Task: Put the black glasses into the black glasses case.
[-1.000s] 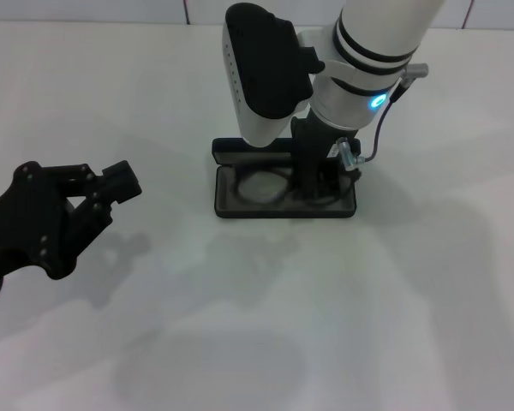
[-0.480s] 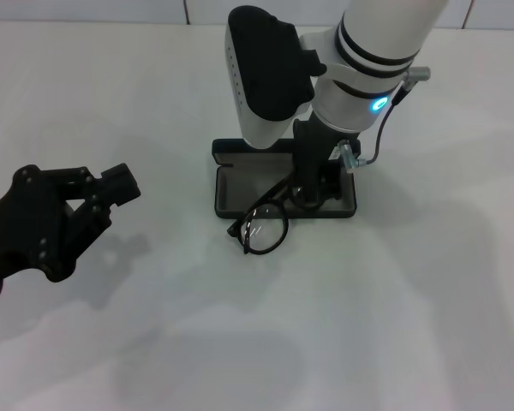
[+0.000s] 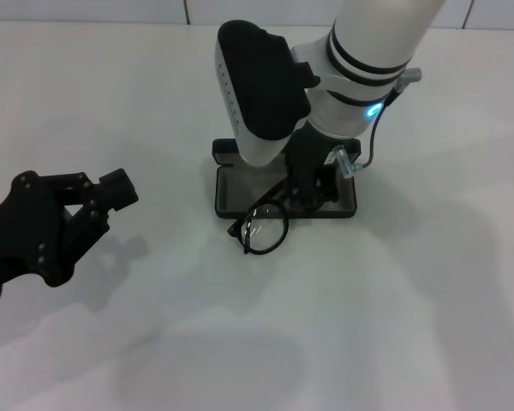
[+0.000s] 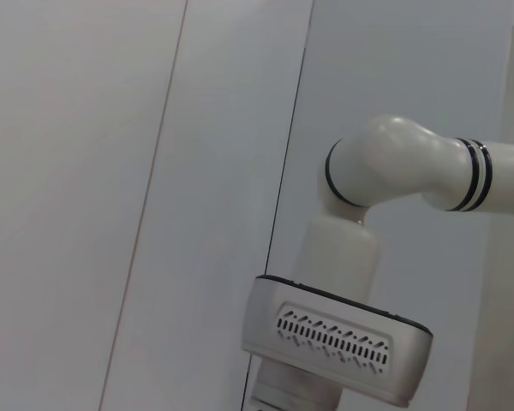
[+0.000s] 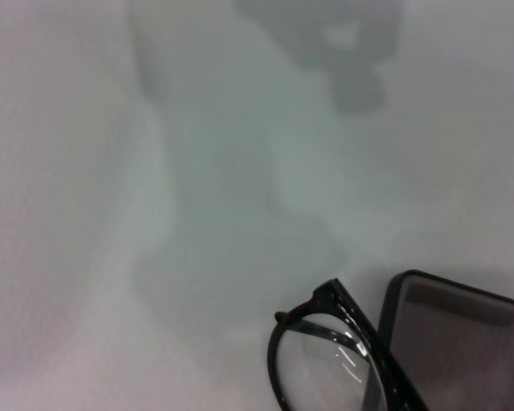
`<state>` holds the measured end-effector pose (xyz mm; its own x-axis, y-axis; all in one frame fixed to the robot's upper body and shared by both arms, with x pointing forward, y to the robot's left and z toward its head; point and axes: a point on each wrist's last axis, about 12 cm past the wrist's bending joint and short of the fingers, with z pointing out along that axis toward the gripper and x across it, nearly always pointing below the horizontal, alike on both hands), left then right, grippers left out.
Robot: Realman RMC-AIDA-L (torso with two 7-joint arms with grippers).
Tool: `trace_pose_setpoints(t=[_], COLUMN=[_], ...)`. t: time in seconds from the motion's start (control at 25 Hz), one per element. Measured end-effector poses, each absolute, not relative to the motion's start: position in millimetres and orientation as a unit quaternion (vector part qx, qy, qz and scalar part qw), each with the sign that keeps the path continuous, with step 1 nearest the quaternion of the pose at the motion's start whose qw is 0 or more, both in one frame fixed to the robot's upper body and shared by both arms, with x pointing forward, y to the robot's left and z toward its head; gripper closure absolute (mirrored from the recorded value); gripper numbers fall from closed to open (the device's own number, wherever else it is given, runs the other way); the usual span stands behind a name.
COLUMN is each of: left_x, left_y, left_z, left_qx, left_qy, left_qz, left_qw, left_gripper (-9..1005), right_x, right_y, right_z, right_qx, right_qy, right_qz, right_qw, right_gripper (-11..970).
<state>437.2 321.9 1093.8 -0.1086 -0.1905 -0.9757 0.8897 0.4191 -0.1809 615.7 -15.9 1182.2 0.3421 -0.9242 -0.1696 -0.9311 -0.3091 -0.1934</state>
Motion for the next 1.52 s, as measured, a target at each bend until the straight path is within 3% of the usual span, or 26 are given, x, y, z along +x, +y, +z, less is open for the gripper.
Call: trace_pose_setpoints(t=[1.52], left_x=[434], left_y=[320], left_z=[1091], left_qx=[0.289], left_qy=[0.593], left_qz=[-0.454], left_qw=[0.599], left_gripper=[919], right_x=[615], right_y=[-17], right_z=[1162], right_qx=[-0.847], right_qy=[0.511], right_qz=[0.003], right_qw=[0.147], right_gripper=[779])
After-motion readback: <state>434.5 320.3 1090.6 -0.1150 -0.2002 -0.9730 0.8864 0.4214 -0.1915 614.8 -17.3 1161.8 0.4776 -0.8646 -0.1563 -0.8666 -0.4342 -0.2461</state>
